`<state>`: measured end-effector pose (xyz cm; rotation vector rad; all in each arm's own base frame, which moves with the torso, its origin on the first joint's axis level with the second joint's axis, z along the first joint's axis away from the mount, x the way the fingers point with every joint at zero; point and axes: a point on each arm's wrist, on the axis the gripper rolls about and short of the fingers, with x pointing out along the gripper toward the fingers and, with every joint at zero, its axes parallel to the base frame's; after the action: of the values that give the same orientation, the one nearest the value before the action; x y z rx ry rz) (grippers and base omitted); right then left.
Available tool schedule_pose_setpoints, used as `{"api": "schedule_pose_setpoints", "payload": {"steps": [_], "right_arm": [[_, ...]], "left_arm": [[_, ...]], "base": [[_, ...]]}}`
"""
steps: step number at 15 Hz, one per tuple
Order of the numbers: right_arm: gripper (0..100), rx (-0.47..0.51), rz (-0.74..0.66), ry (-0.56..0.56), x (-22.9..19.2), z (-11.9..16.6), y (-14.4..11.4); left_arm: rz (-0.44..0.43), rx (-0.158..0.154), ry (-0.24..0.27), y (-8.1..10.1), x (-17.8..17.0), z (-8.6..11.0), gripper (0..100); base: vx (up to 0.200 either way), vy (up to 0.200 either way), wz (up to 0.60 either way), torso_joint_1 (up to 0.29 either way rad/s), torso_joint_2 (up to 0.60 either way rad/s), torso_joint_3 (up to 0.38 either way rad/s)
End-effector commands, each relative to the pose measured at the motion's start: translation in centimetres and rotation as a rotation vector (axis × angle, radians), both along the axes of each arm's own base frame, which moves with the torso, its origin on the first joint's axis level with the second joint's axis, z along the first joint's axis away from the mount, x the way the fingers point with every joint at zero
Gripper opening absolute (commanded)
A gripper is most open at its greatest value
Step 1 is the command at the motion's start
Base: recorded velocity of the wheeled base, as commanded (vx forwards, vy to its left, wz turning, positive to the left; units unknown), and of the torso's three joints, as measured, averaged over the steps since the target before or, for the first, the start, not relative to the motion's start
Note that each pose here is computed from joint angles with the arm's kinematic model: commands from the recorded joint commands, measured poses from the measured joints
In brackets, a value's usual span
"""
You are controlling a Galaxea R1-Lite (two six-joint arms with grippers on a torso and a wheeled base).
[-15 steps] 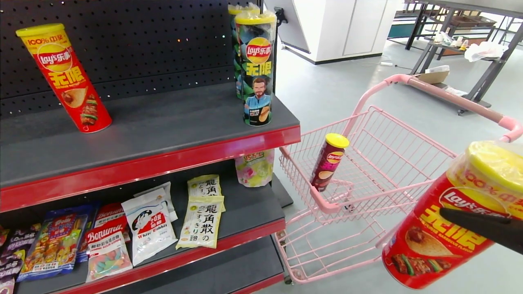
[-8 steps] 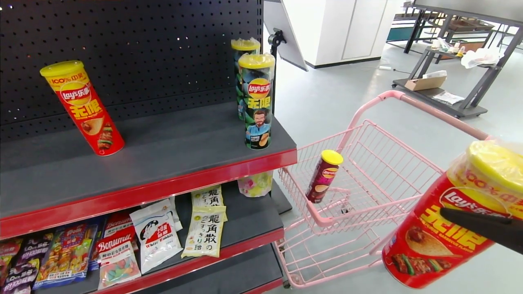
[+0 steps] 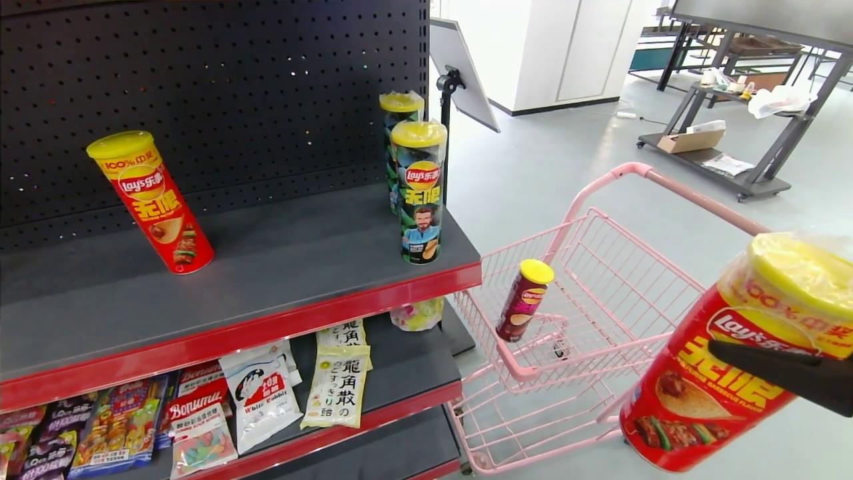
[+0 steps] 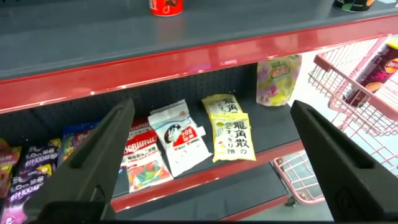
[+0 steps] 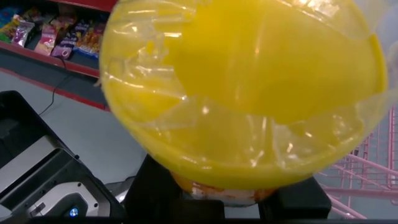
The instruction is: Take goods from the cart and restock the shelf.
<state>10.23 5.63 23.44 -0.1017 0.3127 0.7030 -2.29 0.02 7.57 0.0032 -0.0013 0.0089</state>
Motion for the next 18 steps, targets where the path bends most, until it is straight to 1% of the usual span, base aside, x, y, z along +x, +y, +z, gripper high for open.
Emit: {"api": "schedule_pose_setpoints", "payload": {"steps": [1, 9, 12, 16, 18], "right_arm": [[0, -0.008, 0.000, 0.016, 0.4, -0.2, 0.2], [0, -0.014, -0.003, 0.027, 0.6, -0.4, 0.3], [0, -0.012, -0.028, 0.026, 0.6, -0.6, -0.1], [0, -0.011, -0.022, 0.026, 0.5, -0.9, -0.1], [0, 0.004, -0.021, -0.012, 0.8, -1.3, 0.0]], "left_arm": [[0.000, 0.000, 0.000, 0.0, 0.0, 0.0, 100], [0.000, 0.000, 0.001, 0.0, 0.0, 0.0, 100], [0.000, 0.000, 0.001, 0.0, 0.0, 0.0, 100], [0.000, 0.001, 0.001, 0.0, 0.0, 0.0, 100], [0.003, 0.001, 0.001, 0.0, 0.0, 0.0, 100]], "base": [[0.000, 0.000, 0.60, 0.017, -0.02, -0.022], [0.000, 0.000, 0.60, 0.007, 0.00, -0.005], [0.000, 0.000, 0.00, 0.000, 0.00, 0.000], [0.000, 0.200, 0.00, 0.001, 0.00, 0.000], [0.000, 0.200, 0.00, 0.002, 0.00, 0.005]]}}
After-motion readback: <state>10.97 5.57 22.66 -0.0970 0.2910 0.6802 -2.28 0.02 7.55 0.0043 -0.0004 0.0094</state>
